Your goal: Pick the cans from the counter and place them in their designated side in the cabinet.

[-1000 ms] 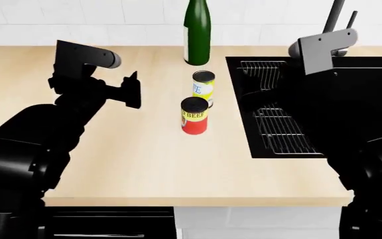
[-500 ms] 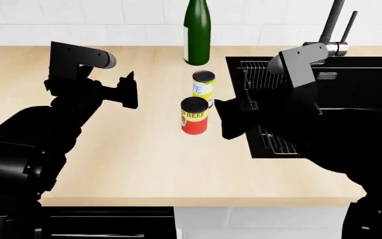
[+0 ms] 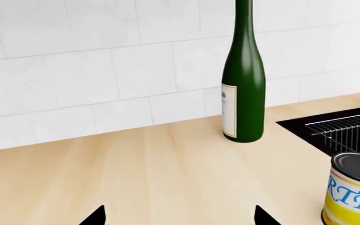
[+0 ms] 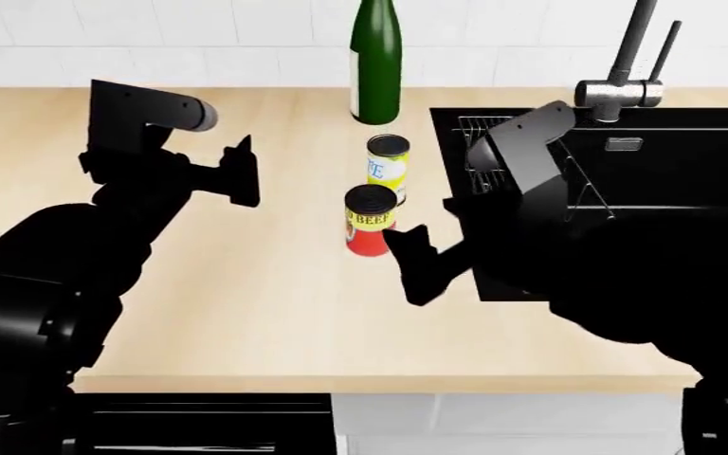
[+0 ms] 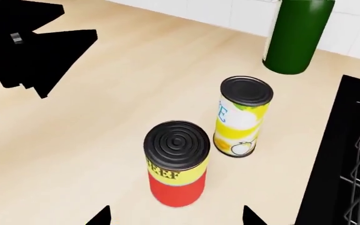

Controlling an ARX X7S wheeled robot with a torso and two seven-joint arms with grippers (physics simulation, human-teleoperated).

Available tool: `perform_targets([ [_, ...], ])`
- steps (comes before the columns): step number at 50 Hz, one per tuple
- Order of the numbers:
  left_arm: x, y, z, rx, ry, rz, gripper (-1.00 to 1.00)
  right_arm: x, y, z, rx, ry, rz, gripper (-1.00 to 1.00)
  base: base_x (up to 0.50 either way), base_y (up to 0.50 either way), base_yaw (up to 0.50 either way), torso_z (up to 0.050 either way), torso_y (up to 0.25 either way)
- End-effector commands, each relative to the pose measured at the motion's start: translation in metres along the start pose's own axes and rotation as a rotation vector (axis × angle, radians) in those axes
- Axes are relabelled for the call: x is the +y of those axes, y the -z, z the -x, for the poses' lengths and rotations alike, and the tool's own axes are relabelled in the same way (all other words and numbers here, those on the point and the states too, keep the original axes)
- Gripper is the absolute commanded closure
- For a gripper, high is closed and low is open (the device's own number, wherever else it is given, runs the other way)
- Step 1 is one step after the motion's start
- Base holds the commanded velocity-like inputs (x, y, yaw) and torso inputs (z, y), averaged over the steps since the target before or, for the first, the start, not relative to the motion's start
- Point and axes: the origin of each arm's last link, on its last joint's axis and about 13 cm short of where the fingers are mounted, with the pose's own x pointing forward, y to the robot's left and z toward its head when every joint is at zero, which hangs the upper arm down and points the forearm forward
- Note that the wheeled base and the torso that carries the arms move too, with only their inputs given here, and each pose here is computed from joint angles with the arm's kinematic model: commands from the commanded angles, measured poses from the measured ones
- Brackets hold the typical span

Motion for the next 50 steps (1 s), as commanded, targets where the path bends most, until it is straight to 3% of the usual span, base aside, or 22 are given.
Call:
perform_targets([
  [1, 0.001, 0.000, 0.001, 0.000, -0.006, 0.008, -1.00, -0.004, 0.006, -0.016, 0.015, -0.014, 0.021, -1.00, 0.00, 0.00, 0.00, 0.000, 0.000],
  [32, 0.004, 0.005, -0.003, 0.005, -0.020, 0.024, -1.00, -0.007, 0.009, -0.042, -0.015, -0.035, 0.059, -1.00, 0.00, 0.00, 0.00, 0.000, 0.000],
  [50, 0.005, 0.009, -0.005, 0.012, -0.025, 0.037, -1.00, -0.008, 0.015, -0.057, -0.051, -0.059, 0.009, -1.00, 0.00, 0.00, 0.00, 0.000, 0.000],
])
